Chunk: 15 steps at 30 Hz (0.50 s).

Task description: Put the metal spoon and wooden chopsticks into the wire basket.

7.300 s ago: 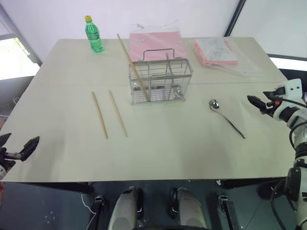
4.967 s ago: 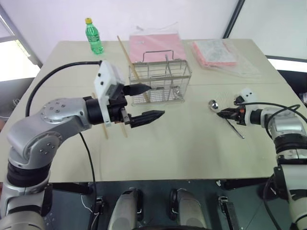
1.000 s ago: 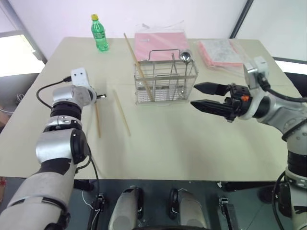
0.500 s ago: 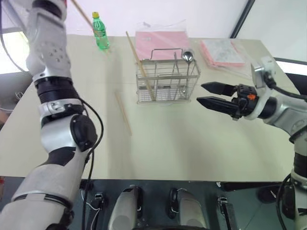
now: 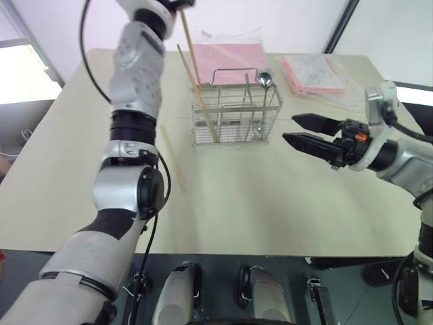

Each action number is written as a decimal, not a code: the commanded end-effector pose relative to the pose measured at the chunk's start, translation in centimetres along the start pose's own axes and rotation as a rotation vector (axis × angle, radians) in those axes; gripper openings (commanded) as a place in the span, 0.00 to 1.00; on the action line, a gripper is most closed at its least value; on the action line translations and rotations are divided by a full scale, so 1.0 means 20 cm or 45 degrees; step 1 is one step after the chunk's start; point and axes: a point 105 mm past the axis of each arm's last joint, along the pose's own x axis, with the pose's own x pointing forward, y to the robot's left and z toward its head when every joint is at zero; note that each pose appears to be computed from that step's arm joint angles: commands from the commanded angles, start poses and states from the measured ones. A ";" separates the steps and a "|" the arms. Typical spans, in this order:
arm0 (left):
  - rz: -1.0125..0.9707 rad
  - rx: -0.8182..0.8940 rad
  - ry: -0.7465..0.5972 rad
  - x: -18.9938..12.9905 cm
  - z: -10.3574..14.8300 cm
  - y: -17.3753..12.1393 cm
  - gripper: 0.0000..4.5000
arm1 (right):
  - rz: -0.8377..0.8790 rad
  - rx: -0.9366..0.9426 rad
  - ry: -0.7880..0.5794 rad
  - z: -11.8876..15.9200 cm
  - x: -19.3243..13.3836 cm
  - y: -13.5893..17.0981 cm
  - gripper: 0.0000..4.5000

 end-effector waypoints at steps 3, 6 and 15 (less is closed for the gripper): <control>-0.050 0.028 0.029 -0.05 -0.09 -0.05 0.01 | -0.013 -0.050 -0.064 0.06 -0.03 0.03 0.93; -0.045 0.004 0.037 -0.08 -0.13 -0.06 0.24 | -0.018 -0.045 -0.068 0.06 -0.03 0.02 0.93; -0.001 0.041 -0.031 -0.15 0.03 -0.04 0.98 | -0.013 -0.032 -0.066 0.06 0.00 -0.01 0.93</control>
